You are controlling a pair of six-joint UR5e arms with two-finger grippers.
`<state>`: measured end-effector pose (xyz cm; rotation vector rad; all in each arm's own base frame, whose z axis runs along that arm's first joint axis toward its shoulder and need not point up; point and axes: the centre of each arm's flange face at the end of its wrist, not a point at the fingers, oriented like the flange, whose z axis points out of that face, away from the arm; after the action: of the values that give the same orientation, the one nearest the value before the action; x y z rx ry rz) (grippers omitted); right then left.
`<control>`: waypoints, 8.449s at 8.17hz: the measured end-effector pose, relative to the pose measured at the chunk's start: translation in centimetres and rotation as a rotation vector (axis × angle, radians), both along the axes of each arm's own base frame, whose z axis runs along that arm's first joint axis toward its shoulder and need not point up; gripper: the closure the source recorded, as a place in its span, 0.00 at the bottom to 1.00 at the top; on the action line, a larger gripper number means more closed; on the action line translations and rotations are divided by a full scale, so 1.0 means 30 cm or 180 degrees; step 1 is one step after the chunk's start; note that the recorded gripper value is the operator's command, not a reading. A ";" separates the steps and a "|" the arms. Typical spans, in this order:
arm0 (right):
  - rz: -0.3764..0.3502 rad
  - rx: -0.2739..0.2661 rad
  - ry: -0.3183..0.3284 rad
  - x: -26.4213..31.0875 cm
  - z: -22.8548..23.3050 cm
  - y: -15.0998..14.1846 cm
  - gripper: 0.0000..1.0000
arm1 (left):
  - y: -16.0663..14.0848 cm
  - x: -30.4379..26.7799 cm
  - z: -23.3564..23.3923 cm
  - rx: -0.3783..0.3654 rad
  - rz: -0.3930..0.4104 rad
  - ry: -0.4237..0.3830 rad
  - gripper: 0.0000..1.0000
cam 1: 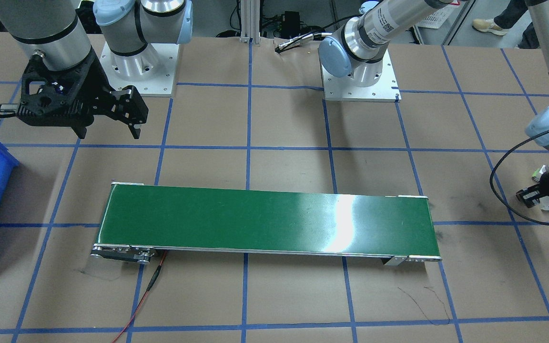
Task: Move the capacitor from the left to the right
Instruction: 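Grasp the capacitor with the left gripper and lift it, then carry the capacitor over the belt and set it down with the left gripper, then raise the left gripper while the right gripper moves above the belt's far end, then lower the right gripper and grasp the capacitor arriving on the belt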
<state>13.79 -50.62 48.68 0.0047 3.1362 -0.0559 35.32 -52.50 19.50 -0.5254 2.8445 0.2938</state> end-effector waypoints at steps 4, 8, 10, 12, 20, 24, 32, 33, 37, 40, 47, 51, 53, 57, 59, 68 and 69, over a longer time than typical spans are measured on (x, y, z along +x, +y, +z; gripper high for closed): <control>0.0000 0.0004 0.0000 0.000 -0.002 0.000 0.00 | -0.103 -0.403 0.299 -0.0149 -0.0697 0.0359 1.00; 0.0002 0.0017 0.0000 0.001 -0.006 0.002 0.00 | -0.215 -0.925 0.437 -0.0500 -0.1501 0.0584 1.00; 0.0004 0.0027 0.0000 0.002 -0.013 0.003 0.00 | -0.227 -1.050 0.412 -0.0461 -0.1696 0.0663 1.00; 0.0005 0.0028 0.0000 0.003 -0.014 0.004 0.00 | -0.233 -1.079 0.376 -0.0409 -0.1739 0.0713 1.00; 0.0000 0.0037 0.0000 0.004 -0.017 0.005 0.00 | -0.269 -1.085 0.215 -0.0212 -0.1638 0.0842 0.16; -0.0014 0.0087 -0.0014 0.007 -0.053 -0.007 0.00 | -0.238 -1.290 0.409 -0.0542 -0.1459 0.0655 0.00; -0.0025 0.0200 -0.0094 0.019 -0.627 -0.302 0.00 | 0.020 -1.590 0.914 -0.1367 -0.1556 0.0453 0.00; -0.0027 0.0207 -0.0097 0.020 -0.641 -0.306 0.00 | 0.037 -1.626 0.918 -0.1349 -0.1574 0.0471 0.00; -0.0115 0.0202 -0.0220 0.021 -0.647 -0.308 0.00 | 0.089 -1.719 0.930 -0.1325 -0.1377 0.0902 0.00; 0.0098 0.0300 -0.0969 -0.012 -0.719 -0.298 0.00 | 0.112 -1.692 0.925 -0.1177 -0.1350 0.0656 0.00; 0.0196 0.0334 -0.1110 -0.067 -0.754 -0.291 0.00 | 0.115 -1.681 0.911 -0.1115 -0.1322 0.0557 0.00; 0.0186 0.0333 -0.1106 -0.068 -0.754 -0.292 0.00 | 0.114 -1.681 0.907 -0.1112 -0.1322 0.0559 0.00; 0.0182 0.0334 -0.1108 -0.067 -0.755 -0.291 0.00 | 0.104 -1.681 0.893 -0.1092 -0.1330 0.0551 0.00; 0.0181 0.0338 -0.1109 -0.067 -0.758 -0.291 0.00 | 0.093 -1.681 0.875 -0.1070 -0.1271 0.0596 0.00; 0.0182 0.0339 -0.1107 -0.067 -0.758 -0.291 0.00 | 0.092 -1.680 0.875 -0.1079 -0.1248 0.0591 0.00; -0.0057 0.0391 -0.1108 -0.065 -0.765 -0.288 0.00 | 0.090 -1.679 0.870 -0.1066 -0.1252 0.0576 0.00; -0.0093 0.0398 -0.1108 -0.064 -0.766 -0.288 0.00 | 0.089 -1.678 0.870 -0.1069 -0.1264 0.0572 0.00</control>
<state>11.87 -59.26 25.71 0.0542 2.7862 0.1270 -15.03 -49.84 45.60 0.0228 3.1014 -0.2221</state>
